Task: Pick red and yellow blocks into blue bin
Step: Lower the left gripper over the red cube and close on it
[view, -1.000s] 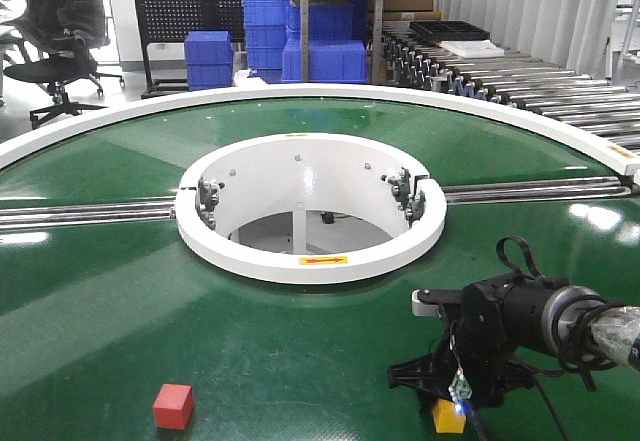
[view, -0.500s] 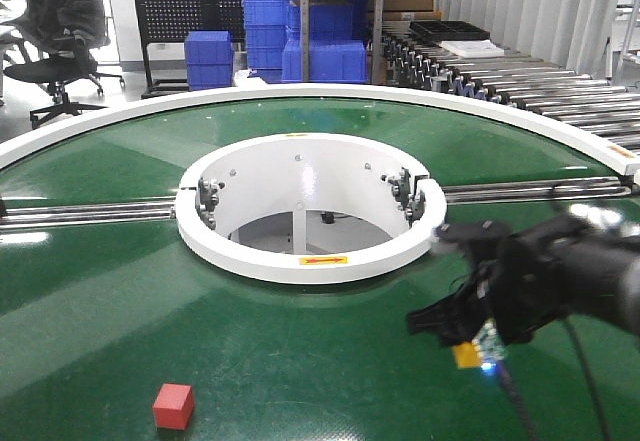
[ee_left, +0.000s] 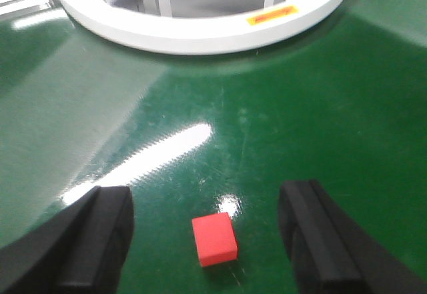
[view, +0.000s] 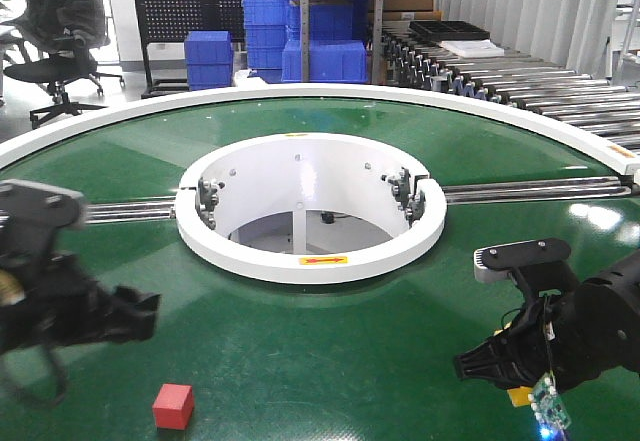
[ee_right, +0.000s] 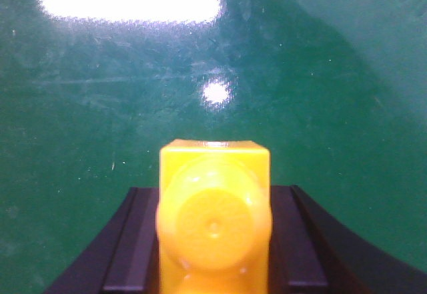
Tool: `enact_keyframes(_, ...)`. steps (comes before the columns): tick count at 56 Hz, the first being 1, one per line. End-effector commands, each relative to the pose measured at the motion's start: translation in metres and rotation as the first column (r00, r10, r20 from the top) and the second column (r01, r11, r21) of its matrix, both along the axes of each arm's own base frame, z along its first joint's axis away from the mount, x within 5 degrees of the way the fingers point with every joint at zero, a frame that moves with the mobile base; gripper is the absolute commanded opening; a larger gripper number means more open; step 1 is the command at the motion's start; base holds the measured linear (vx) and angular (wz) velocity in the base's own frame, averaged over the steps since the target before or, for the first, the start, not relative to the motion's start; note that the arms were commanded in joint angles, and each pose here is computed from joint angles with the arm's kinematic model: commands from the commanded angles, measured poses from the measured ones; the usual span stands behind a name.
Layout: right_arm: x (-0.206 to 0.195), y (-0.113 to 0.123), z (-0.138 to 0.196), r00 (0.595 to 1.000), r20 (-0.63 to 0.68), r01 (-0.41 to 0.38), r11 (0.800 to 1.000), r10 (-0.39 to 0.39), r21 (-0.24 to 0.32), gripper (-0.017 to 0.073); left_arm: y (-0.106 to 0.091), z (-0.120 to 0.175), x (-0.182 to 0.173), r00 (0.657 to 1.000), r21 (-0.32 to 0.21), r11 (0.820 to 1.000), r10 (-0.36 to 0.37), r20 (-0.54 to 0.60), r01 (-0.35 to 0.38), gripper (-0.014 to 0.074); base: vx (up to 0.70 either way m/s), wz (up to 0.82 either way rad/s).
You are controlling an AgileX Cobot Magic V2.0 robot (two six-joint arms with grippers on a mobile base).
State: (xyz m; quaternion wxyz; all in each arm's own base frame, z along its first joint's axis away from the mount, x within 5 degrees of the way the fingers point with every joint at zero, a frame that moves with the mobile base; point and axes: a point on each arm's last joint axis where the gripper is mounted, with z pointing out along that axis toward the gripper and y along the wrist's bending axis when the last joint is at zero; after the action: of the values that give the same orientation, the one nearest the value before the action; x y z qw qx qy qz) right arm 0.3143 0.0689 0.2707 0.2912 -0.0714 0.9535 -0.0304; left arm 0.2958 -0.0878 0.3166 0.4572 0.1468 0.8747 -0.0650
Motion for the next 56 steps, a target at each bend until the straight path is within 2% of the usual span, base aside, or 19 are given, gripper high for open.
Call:
enact_keyframes(1, 0.0, -0.001, 0.025, 0.993, 0.115, -0.016, 1.0, 0.014, 0.013, -0.001, -0.009, 0.012, 0.022, 1.0, -0.011, 1.0, -0.007, 0.012, 0.007, 0.0575, 0.0, 0.0)
enact_keyframes(8, 0.0, -0.001, 0.025, 0.993, 0.116, -0.016, 1.0, 0.014, 0.013, -0.001, -0.016, -0.014, 0.046, 0.992, 0.026, 1.0, -0.01, -0.124, 0.014, 0.0575, 0.0, 0.0)
enact_keyframes(16, 0.0, -0.001, 0.025, 0.993, 0.118, -0.017, 1.0, 0.015, 0.014, -0.001, -0.023, -0.039, 0.066, 0.975, 0.052, 0.998, -0.009, -0.224, 0.021, 0.0575, 0.0, 0.0)
enact_keyframes(24, 0.0, -0.001, 0.026, 0.993, 0.121, -0.018, 1.0, 0.016, 0.015, -0.001, -0.025, -0.059, 0.074, 0.958, 0.04, 0.999, 0.021, -0.285, -0.01, 0.0575, 0.0, 0.0)
enact_keyframes(39, 0.0, -0.001, 0.026, 0.992, 0.123, -0.018, 1.0, 0.016, 0.016, -0.001, -0.028, -0.081, 0.084, 0.947, 0.049, 0.999, 0.029, -0.321, -0.014, 0.0575, 0.0, 0.0)
enact_keyframes(56, 0.0, -0.001, 0.026, 0.992, 0.122, -0.017, 1.0, 0.015, 0.019, -0.001, -0.031, -0.1, 0.095, 0.95, 0.048, 0.999, 0.033, -0.311, -0.019, 0.0575, 0.0, 0.0)
